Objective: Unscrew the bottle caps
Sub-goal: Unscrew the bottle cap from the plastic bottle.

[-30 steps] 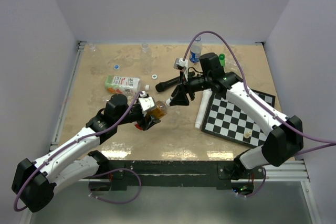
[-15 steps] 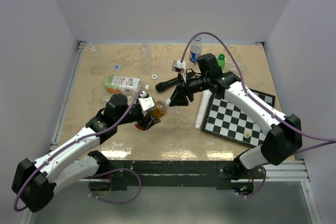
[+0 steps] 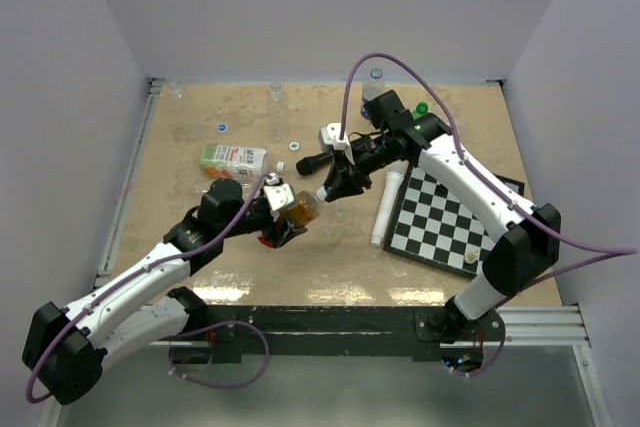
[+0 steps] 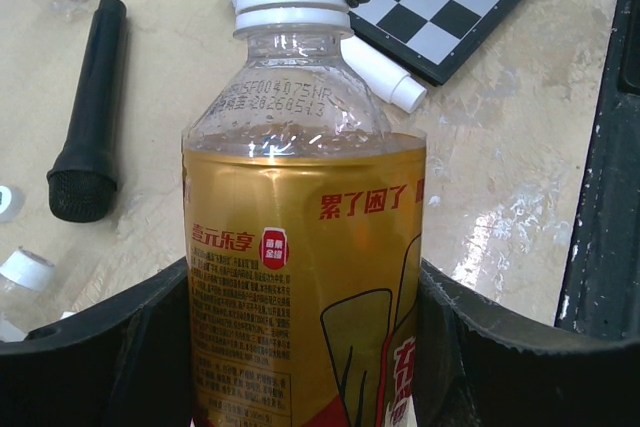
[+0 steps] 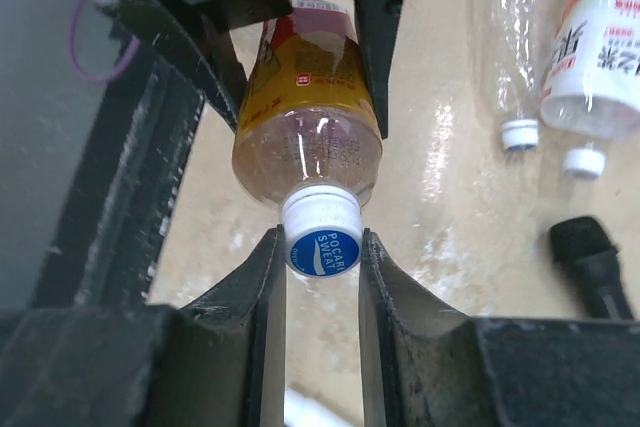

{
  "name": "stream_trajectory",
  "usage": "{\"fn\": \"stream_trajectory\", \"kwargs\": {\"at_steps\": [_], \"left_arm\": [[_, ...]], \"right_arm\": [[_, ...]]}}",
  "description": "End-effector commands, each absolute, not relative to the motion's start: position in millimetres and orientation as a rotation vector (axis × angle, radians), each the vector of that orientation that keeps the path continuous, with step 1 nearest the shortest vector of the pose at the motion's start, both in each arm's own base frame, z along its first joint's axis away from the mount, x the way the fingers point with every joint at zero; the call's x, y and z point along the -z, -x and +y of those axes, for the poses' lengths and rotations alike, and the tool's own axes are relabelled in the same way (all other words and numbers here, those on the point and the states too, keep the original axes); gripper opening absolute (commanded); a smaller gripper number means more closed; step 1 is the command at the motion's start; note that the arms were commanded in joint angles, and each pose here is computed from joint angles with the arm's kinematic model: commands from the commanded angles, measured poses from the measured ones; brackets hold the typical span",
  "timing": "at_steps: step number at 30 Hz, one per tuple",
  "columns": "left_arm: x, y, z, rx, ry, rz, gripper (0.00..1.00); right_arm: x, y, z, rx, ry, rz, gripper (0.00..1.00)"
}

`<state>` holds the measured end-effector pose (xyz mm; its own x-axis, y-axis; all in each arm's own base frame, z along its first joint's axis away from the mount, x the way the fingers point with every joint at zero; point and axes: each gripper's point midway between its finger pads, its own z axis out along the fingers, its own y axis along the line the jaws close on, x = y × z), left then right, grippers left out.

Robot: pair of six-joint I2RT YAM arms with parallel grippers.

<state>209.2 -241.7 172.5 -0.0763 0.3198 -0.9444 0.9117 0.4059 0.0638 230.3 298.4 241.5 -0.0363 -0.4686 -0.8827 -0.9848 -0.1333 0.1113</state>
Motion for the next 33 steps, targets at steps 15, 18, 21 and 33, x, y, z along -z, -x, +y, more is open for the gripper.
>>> {"fn": "stream_trajectory", "kwargs": {"at_steps": [15,18,21,33], "left_arm": [[-188,-210,-242,0.713,-1.09,1.583,0.0],[-188,-210,-242,0.711,-1.089,1.582,0.0],[-187,-210,-242,0.711,-1.09,1.584,0.0],[-185,-211,-241,0.704,-1.085,1.595,0.0]], "right_arm": [[-279,-236,290,-0.519,1.978,0.718,0.25],[-281,-231,287,-0.578,1.936,0.762,0.44],[-286,-229,282,-0.627,1.877,0.844,0.57],[-291,-225,248,-0.732,1.713,1.096,0.74]]}}
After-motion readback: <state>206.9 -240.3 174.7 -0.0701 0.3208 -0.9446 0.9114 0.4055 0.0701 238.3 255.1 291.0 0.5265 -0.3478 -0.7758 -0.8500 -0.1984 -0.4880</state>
